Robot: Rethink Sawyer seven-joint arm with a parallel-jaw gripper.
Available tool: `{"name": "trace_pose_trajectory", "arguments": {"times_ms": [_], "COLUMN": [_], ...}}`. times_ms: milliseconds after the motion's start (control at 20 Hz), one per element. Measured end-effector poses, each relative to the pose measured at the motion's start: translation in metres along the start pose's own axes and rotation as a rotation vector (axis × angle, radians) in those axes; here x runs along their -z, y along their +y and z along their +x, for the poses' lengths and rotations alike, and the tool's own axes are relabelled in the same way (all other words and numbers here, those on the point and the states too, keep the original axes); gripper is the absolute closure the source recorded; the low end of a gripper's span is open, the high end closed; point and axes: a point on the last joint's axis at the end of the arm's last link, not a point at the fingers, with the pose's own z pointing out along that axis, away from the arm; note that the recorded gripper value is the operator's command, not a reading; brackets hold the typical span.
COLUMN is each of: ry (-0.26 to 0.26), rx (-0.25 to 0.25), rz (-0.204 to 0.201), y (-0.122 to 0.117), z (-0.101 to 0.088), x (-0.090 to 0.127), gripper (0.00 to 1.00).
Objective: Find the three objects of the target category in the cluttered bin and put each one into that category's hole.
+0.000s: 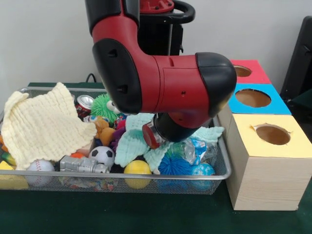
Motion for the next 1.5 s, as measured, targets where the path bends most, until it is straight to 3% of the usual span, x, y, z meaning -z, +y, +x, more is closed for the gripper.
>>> {"name": "trace_pose_trajectory", "arguments": {"times_ms": [100,150,300,500,650,800,950,1250,1400,1500], "ry": [-0.013,-0.06,-0.105,-0.224,-0.259,-0.268,-0.274,-0.255,-0.237,-0.194], "rx": [0.002,0.015,0.03,0.071,0.08,0.077,0.078,0.11,0.119,0.127], "rz": [0.006,0.03,0.062,0.169,0.224,0.269,0.341,0.441,0.455,0.462], "y": [0.0,0.002,0.005,0.011,0.009,0.005,-0.001,0.002,0.005,0.007], "z": [-0.001,0.0,0.004,0.02,0.032,0.042,0.05,0.052,0.052,0.056], "x": [0.001,0.006,0.014,0.048,0.072,0.094,0.118,0.129,0.128,0.126], "gripper": [1.0,1.0,1.0,1.0,1.0,1.0,1.0,1.0,1.0,1.0]}}
